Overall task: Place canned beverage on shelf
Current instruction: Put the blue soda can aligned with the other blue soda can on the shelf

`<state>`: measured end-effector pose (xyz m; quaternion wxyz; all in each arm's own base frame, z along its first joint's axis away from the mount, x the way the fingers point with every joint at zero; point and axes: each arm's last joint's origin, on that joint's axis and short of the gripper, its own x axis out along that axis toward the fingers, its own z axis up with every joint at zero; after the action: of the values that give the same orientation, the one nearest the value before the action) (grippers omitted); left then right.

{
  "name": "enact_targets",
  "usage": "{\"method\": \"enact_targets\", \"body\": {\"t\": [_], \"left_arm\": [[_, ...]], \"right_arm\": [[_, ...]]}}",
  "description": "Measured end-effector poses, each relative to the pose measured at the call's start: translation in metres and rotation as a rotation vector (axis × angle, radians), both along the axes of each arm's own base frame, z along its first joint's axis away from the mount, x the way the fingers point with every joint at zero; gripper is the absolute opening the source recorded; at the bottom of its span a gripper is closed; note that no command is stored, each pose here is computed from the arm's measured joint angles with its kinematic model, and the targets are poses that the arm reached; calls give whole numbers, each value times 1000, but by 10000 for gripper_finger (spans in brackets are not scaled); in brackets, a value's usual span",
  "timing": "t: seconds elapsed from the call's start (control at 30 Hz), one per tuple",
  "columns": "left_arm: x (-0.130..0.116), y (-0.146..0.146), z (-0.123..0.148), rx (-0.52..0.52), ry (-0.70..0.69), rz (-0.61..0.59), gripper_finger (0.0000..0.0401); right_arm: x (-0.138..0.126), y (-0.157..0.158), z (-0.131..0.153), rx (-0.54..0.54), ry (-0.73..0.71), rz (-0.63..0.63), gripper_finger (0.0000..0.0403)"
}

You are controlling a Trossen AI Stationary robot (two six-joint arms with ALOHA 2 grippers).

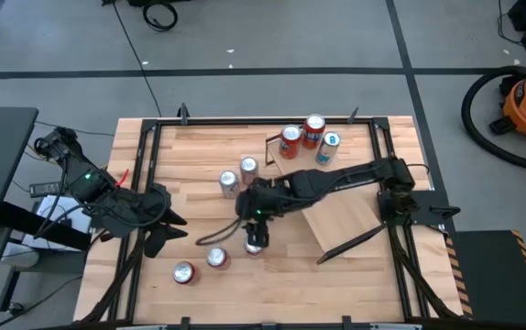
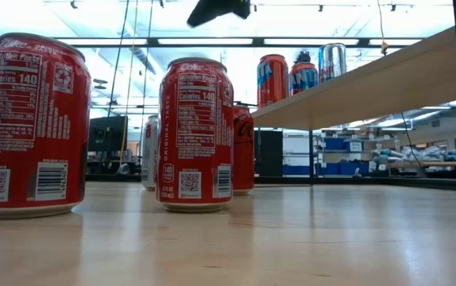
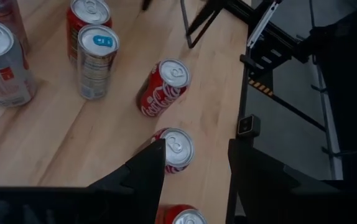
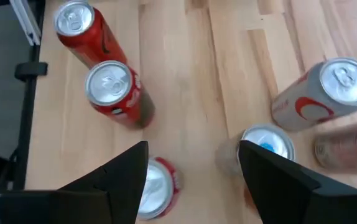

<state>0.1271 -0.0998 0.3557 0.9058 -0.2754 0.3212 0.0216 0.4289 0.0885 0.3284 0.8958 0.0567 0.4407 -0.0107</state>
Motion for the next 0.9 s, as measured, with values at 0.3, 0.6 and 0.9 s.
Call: {"method": "enact_targets", "body": {"t": [0.3, 0.6, 0.9], "left_arm": [[1, -1, 1, -10, -13, -1, 185], [1, -1, 1, -3, -17, 4, 185], [2, 2, 2, 46, -59, 80, 185]], "right_arm": [[-2, -33, -15, -77, 167, 64, 308], [-8, -55, -25, -166, 272, 158, 372], [5, -48, -20, -244, 121, 290, 382]]}}
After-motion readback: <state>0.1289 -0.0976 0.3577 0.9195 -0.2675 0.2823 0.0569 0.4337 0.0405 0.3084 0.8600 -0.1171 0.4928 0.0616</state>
